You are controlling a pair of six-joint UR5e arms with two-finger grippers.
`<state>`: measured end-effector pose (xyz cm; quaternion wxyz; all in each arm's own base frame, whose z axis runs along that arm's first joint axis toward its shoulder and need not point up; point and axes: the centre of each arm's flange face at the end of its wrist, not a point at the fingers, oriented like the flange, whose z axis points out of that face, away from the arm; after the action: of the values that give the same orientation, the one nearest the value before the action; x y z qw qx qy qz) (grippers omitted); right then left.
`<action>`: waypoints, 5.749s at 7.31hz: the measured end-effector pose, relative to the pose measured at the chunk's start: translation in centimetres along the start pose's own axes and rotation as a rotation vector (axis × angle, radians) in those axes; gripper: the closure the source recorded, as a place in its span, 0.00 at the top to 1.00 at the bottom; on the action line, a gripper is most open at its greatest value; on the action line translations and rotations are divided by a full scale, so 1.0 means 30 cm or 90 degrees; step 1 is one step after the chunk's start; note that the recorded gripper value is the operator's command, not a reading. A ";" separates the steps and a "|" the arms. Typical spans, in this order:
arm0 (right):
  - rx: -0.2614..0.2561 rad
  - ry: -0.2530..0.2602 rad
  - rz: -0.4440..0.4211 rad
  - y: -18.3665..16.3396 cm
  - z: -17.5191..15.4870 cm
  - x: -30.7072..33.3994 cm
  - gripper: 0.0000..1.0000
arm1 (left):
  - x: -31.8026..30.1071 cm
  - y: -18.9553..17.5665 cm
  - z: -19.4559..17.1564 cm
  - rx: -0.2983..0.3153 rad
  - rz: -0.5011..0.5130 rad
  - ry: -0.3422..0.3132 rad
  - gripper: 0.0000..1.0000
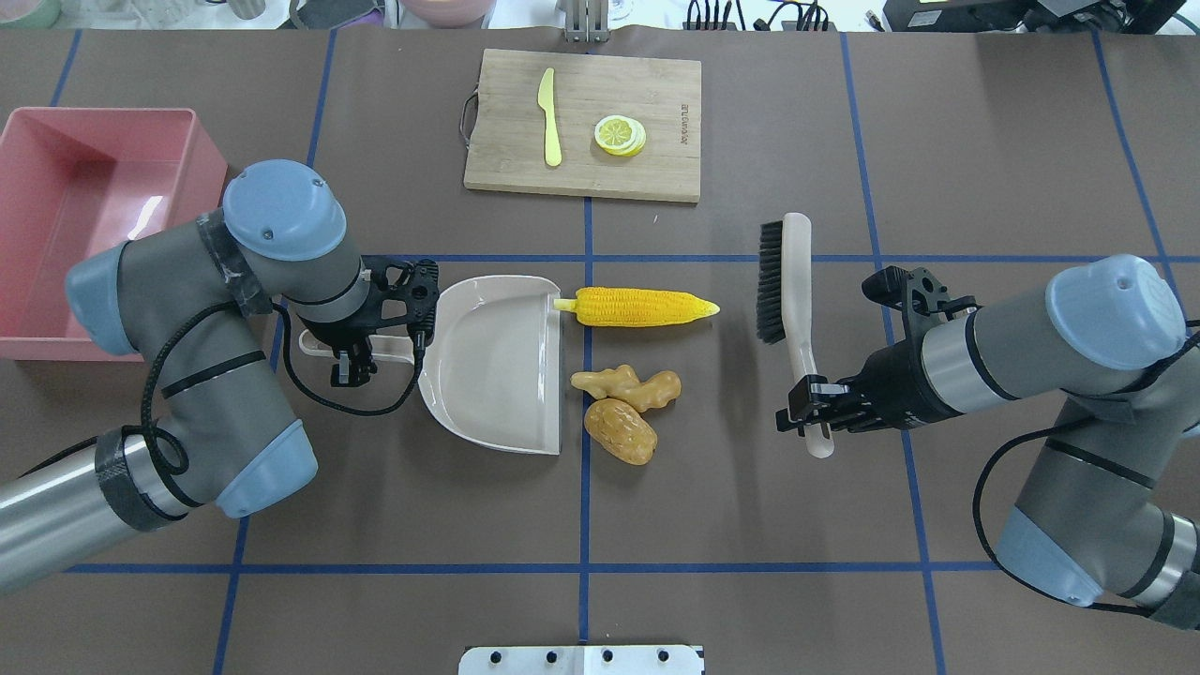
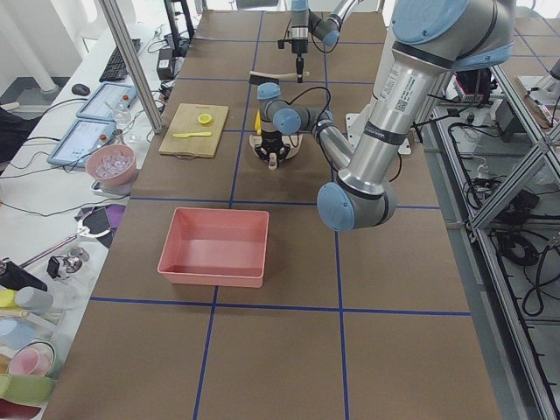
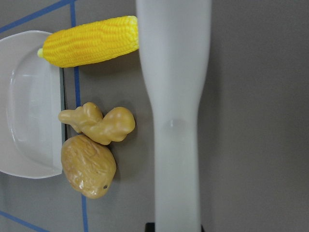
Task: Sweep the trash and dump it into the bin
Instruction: 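Carry the brush toward the produce beside the dustpan with the right gripper, then sweep the corn, ginger and potato into the dustpan with the brush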
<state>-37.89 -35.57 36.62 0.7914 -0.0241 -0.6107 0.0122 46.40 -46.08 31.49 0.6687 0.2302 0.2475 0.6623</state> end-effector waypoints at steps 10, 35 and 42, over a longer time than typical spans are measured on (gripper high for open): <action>-0.053 -0.055 0.010 0.035 0.110 0.068 0.00 | -0.015 -0.007 0.015 -0.008 -0.005 0.004 0.00; -0.090 0.000 0.029 -0.103 -0.002 -0.012 0.00 | -0.033 0.006 0.007 -0.008 -0.011 0.000 0.00; -0.064 0.011 0.020 -0.034 0.117 -0.029 0.00 | -0.034 0.006 0.013 -0.009 -0.012 0.003 0.00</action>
<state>-41.51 -36.55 36.72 0.7940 -0.0737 -0.6034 -0.0063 46.52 -47.08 31.93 0.6757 0.2219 0.2463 0.6584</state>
